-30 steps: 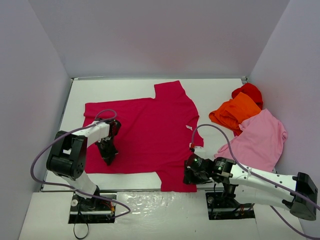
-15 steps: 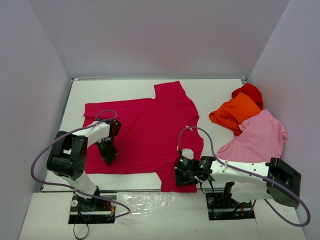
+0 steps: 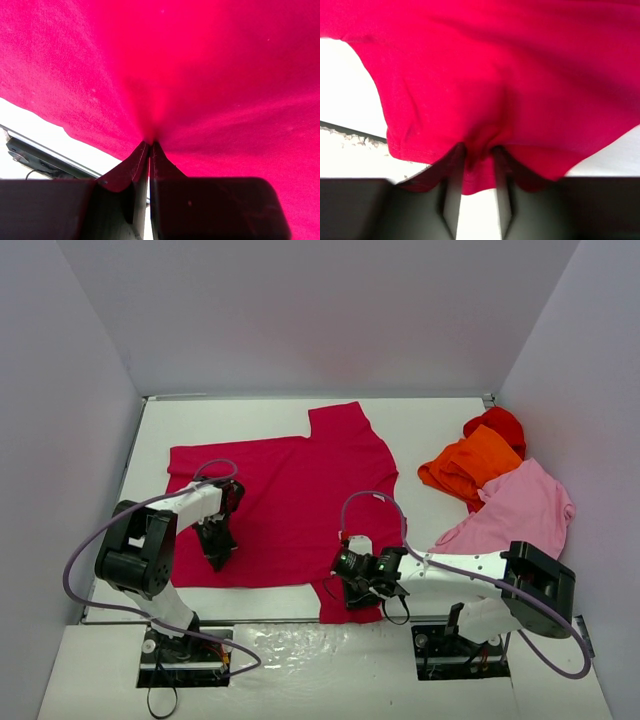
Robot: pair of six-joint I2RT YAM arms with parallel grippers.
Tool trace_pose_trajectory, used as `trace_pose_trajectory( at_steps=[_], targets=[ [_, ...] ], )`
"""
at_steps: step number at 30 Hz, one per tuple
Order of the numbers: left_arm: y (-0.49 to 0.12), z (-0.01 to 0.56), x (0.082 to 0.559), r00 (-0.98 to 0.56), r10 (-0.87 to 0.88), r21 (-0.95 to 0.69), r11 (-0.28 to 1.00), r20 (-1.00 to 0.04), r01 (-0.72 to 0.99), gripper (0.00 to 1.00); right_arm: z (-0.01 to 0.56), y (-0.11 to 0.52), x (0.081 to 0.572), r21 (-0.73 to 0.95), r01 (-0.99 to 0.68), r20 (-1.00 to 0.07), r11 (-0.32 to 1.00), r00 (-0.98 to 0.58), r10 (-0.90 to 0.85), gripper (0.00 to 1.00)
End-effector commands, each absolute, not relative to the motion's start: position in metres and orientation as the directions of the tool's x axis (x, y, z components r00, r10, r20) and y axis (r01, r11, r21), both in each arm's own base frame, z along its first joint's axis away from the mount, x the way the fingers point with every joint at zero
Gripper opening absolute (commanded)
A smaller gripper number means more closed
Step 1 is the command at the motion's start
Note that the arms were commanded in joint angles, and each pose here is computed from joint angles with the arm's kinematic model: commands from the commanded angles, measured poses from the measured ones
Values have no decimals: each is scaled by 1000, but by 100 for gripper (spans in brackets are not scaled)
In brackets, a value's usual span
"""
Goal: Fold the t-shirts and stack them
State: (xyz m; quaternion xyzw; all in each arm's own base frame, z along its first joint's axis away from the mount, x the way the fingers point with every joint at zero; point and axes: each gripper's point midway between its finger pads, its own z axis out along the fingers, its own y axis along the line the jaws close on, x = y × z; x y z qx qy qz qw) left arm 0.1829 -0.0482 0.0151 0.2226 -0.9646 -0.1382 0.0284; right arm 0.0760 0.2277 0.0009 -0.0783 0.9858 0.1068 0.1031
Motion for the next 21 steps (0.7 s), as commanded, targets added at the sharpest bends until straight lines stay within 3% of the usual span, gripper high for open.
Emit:
trace_pose_trajectory(
  at_steps=[1,4,10,14,21],
  targets=[
    [-45,5,185,-903,-429,300,859,-19,-415,0,-40,188,63,40,-144,-165,989,-977,-136,10],
    [-46,3,184,-904,-427,300,861,-13,-411,0,-43,182,60,25,-134,-157,991,-979,-128,0],
    [-47,3,185,-907,-420,299,864,-14,-405,0,-36,183,64,47,-128,-192,991,-974,-116,0],
    [-49,20,197,-908,-413,270,869,-68,-415,0,-11,198,84,90,-127,-298,988,-950,-95,0],
    [-48,71,236,-910,-372,242,880,-185,-409,0,17,212,114,58,-187,-391,981,-908,-150,0]
  ],
)
